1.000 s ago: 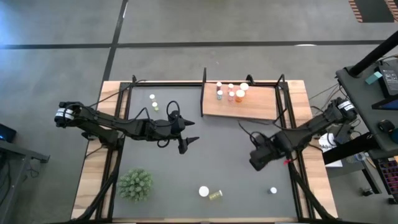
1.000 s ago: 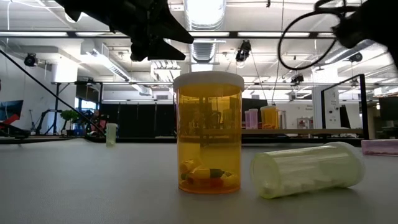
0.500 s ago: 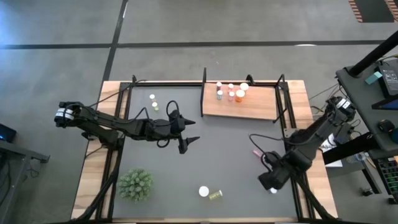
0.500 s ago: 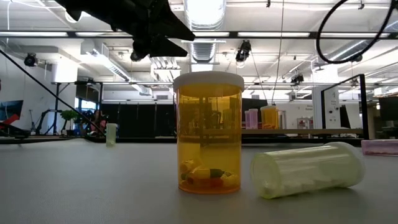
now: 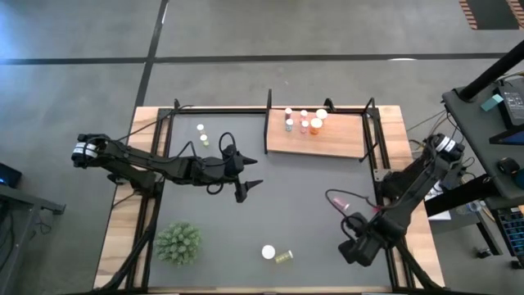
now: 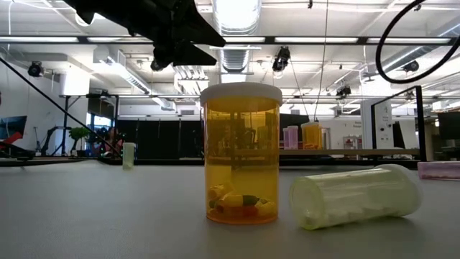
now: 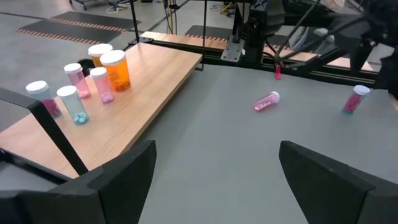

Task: Pick and place medicine bottles onto shelf by color
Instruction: Move the blue pill bottle to the center of the table

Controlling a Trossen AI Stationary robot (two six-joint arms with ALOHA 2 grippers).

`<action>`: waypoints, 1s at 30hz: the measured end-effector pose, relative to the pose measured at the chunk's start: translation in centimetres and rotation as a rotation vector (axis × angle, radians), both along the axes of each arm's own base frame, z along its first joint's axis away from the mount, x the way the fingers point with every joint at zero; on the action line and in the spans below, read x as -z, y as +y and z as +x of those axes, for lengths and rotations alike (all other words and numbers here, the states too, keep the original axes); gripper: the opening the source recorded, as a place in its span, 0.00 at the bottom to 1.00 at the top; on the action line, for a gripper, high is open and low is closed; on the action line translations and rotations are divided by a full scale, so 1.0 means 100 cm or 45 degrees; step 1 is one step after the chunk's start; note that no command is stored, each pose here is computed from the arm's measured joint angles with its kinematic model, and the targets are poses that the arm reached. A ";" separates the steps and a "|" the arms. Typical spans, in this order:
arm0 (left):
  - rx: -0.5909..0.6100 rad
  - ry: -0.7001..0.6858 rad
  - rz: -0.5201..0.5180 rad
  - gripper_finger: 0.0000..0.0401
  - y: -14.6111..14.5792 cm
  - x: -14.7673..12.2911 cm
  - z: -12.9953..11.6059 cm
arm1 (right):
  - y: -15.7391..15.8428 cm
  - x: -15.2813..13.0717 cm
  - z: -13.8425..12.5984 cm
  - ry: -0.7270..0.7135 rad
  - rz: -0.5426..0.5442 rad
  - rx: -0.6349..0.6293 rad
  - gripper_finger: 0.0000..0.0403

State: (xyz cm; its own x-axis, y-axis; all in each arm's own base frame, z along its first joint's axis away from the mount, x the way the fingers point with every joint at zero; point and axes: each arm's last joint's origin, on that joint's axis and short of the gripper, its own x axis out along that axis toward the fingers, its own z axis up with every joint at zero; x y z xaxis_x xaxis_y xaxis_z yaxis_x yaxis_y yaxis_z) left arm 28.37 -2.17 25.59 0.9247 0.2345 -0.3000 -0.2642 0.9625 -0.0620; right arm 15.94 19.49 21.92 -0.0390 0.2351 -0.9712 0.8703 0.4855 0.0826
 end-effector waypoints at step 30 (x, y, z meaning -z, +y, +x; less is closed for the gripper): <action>0.000 0.015 -0.001 0.81 0.000 0.002 -0.001 | 0.009 0.021 0.007 0.037 -0.055 -0.060 0.45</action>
State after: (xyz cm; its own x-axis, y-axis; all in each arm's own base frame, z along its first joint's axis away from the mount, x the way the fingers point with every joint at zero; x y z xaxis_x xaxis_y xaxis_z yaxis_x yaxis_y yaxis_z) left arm 28.32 -2.17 25.43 0.9210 0.2346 -0.3109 -0.2653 0.9623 -0.0599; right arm 16.67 20.42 19.81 -0.0778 0.1904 -0.9786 0.8480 0.5287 0.0355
